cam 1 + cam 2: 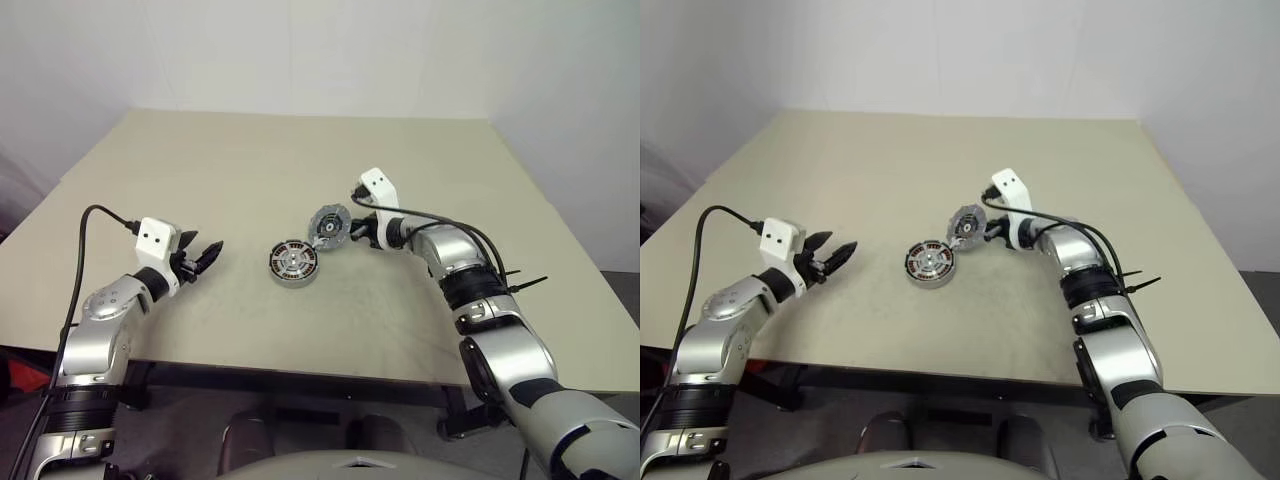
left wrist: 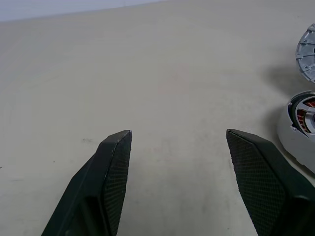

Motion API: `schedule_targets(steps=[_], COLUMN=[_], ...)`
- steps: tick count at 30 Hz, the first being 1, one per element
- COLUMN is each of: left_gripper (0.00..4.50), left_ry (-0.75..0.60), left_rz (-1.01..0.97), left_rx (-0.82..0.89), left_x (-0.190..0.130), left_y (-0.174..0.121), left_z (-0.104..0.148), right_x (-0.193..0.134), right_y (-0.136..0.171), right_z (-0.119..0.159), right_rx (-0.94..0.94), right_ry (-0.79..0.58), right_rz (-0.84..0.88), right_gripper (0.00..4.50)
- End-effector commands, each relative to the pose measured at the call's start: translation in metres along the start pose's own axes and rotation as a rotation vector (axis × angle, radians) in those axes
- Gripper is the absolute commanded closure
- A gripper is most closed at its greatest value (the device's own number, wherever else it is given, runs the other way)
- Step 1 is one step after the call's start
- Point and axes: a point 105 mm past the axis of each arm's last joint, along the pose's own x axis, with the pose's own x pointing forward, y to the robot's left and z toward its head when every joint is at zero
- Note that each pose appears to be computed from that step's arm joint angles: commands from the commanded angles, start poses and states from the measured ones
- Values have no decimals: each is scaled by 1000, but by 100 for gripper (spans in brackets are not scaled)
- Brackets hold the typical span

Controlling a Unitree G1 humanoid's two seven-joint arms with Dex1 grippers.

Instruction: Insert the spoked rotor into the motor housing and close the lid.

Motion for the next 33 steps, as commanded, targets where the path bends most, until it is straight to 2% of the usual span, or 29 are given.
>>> schedule_targets(steps=[1, 5, 21, 27, 33], left_gripper=[126, 126, 126, 126, 126], left_ry=[-26, -26, -38, -64, -77], left_rz=[-8, -3, 69, 98, 95], left_rx=[33, 36, 84, 103, 111], left_x=[-1, -1, -7, -4, 2], left_y=[-1, 1, 32, 45, 45], left_z=[10, 11, 25, 38, 43], right_x=[-6, -8, -16, -6, 3], right_y=[13, 21, 54, 70, 81], right_z=[44, 51, 55, 24, 9], right_rx=[114, 156, 84, 88, 106], right_ry=[-132, -126, -52, 44, 79], right_rz=[74, 119, 243, 257, 249], right_gripper=[449, 449, 449, 449, 449])
